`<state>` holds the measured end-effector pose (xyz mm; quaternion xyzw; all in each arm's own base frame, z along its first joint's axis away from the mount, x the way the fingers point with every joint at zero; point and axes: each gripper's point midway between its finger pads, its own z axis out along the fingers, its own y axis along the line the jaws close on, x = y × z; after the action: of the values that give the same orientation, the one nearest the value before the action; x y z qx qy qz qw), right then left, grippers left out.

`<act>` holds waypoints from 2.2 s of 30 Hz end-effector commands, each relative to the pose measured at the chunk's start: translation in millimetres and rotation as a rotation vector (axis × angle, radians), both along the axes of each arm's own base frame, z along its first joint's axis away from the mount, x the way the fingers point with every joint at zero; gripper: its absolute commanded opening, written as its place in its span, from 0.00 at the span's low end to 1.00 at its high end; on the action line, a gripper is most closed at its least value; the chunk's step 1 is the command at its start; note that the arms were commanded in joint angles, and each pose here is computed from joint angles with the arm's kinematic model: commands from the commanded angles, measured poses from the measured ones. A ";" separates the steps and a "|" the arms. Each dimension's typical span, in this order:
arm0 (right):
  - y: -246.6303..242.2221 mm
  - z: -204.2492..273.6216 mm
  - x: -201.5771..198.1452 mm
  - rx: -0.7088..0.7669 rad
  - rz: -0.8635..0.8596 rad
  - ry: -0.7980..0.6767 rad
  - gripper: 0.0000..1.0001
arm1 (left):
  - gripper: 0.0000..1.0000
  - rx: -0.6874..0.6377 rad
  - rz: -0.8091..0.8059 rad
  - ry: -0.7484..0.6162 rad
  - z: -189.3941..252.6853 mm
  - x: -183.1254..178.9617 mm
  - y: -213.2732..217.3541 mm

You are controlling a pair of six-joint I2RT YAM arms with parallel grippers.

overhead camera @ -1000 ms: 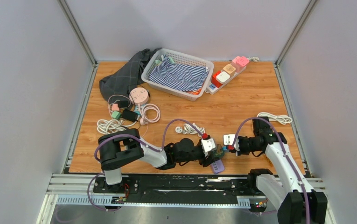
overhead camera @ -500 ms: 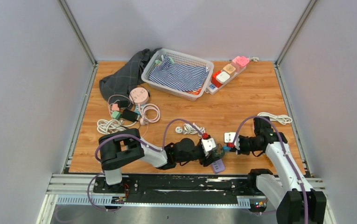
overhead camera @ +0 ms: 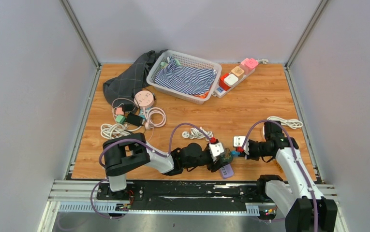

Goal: Pull the plug off the socket
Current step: Remove the plug from the socket.

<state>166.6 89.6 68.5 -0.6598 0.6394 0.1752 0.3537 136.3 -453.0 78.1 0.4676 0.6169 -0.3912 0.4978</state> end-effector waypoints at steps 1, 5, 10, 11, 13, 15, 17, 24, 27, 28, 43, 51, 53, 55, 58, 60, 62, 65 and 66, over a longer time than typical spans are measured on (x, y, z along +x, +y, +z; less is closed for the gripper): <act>-30.9 2.9 36.7 -0.136 -0.079 -0.147 0.00 | 0.00 0.089 -0.030 0.064 -30.4 -13.7 10.6; -40.1 3.2 46.5 -0.145 -0.180 -0.121 0.00 | 0.00 0.088 -0.033 0.065 -30.4 -14.2 10.5; -47.4 2.4 49.7 -0.173 -0.202 -0.131 0.00 | 0.00 0.087 -0.034 0.067 -30.0 -14.5 10.4; -52.4 3.6 53.8 -0.183 -0.238 -0.134 0.00 | 0.00 0.088 -0.035 0.067 -30.3 -14.5 10.4; -60.4 4.3 58.9 -0.201 -0.289 -0.134 0.00 | 0.00 0.088 -0.033 0.067 -30.5 -13.9 10.6; -64.6 4.3 61.2 -0.203 -0.323 -0.125 0.00 | 0.00 0.088 -0.035 0.067 -30.4 -14.1 10.5; -65.8 5.4 62.6 -0.199 -0.337 -0.123 0.00 | 0.00 0.089 -0.034 0.068 -31.0 -14.1 10.6; -68.3 8.3 65.2 -0.195 -0.361 -0.133 0.00 | 0.00 0.088 -0.034 0.067 -30.5 -14.0 10.2; -65.9 11.6 65.9 -0.173 -0.365 -0.140 0.00 | 0.00 0.088 -0.029 0.068 -30.5 -13.2 10.3; -65.6 12.7 66.5 -0.168 -0.368 -0.143 0.00 | 0.00 0.087 -0.026 0.069 -30.5 -12.5 10.5; -56.7 20.9 64.9 -0.101 -0.363 -0.151 0.00 | 0.86 0.073 -0.019 0.075 -24.1 -13.0 15.0; -50.7 25.4 61.9 -0.065 -0.348 -0.145 0.00 | 0.96 0.007 -0.036 0.046 -0.9 -17.5 22.3; -49.4 28.4 61.8 -0.052 -0.354 -0.141 0.00 | 0.97 -0.023 -0.025 0.036 8.7 -17.3 28.2; -47.3 33.5 61.4 -0.031 -0.358 -0.139 0.00 | 0.98 -0.054 -0.022 0.028 19.3 -19.0 35.1; -40.4 46.2 58.8 0.034 -0.358 -0.140 0.00 | 1.00 -0.095 -0.047 0.013 37.6 -27.4 48.3; -36.8 57.5 57.6 0.078 -0.365 -0.147 0.00 | 1.00 -0.118 -0.056 -0.011 51.6 -31.1 58.4; -33.5 70.2 56.0 0.124 -0.373 -0.157 0.00 | 1.00 -0.134 -0.052 -0.032 67.0 -32.7 68.6; -25.6 91.5 53.1 0.197 -0.382 -0.167 0.00 | 1.00 -0.181 -0.010 -0.037 89.4 -30.3 85.3; -21.4 99.3 51.4 0.230 -0.382 -0.162 0.00 | 1.00 -0.203 0.006 -0.032 96.5 -29.0 90.9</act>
<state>228.3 48.4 134.5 -0.5266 0.7101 0.0640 0.4630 105.3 -380.3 155.6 0.4388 0.5712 -0.4446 0.5324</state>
